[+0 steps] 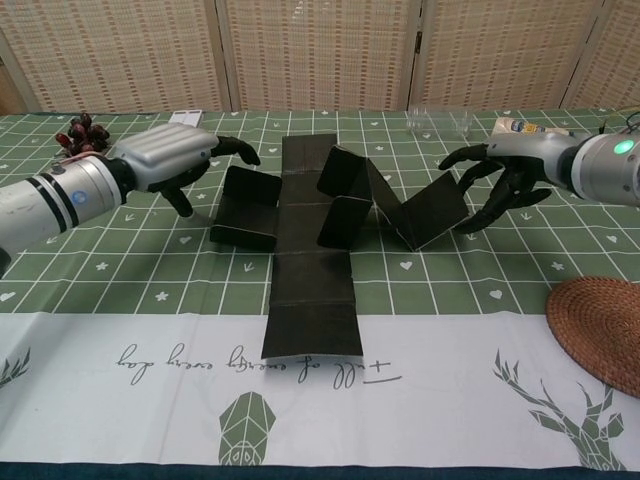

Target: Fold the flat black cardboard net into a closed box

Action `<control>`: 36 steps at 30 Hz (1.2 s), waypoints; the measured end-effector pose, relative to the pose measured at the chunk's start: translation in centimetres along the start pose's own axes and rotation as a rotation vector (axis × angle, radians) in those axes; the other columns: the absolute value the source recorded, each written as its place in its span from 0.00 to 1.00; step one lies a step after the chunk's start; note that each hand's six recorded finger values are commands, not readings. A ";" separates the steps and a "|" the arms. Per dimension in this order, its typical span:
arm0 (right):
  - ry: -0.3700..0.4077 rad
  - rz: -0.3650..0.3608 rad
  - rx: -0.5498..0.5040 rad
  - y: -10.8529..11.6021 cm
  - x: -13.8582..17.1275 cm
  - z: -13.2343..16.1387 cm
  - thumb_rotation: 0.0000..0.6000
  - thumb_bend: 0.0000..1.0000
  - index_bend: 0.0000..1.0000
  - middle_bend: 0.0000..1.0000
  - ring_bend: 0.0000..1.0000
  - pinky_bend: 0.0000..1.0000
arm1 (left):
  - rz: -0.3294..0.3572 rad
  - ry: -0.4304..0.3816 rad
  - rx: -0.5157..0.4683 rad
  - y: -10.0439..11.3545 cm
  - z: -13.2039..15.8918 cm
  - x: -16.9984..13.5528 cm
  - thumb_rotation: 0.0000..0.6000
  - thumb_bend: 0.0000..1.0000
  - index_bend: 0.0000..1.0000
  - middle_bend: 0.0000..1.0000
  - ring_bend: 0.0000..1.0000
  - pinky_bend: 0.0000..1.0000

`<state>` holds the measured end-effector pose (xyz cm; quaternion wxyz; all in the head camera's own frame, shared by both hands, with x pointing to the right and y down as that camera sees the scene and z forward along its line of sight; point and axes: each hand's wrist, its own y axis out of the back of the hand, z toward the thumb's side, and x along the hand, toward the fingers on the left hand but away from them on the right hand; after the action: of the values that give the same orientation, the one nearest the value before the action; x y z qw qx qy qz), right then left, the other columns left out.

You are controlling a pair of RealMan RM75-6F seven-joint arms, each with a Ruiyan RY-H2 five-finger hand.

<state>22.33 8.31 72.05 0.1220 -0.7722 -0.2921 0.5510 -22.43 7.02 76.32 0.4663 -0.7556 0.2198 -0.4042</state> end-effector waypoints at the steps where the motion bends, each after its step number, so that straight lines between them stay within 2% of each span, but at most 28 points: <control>1: 0.004 -0.001 -0.003 0.0 0.0 0.1 1.00 0.21 0.09 0.32 0.87 1.00 | 0.001 0.000 -0.005 0.0 0.0 0.0 1.00 0.14 0.21 0.22 0.78 1.00; 17: 0.065 0.006 -0.018 -1.0 -0.5 2.8 1.00 0.21 0.10 0.32 0.87 1.00 | 0.049 -0.020 -0.166 0.8 1.9 1.0 1.00 0.14 0.21 0.22 0.78 1.00; 36: 0.099 0.043 0.010 -2.6 -1.1 5.0 1.00 0.21 0.11 0.32 0.87 1.00 | 0.071 -0.037 -0.218 1.3 3.1 1.7 1.00 0.14 0.21 0.22 0.78 1.00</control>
<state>16.64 9.09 72.49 0.1284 -0.8039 -0.2661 0.5163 -18.92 6.85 75.14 0.3995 -0.8008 0.2805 -0.3470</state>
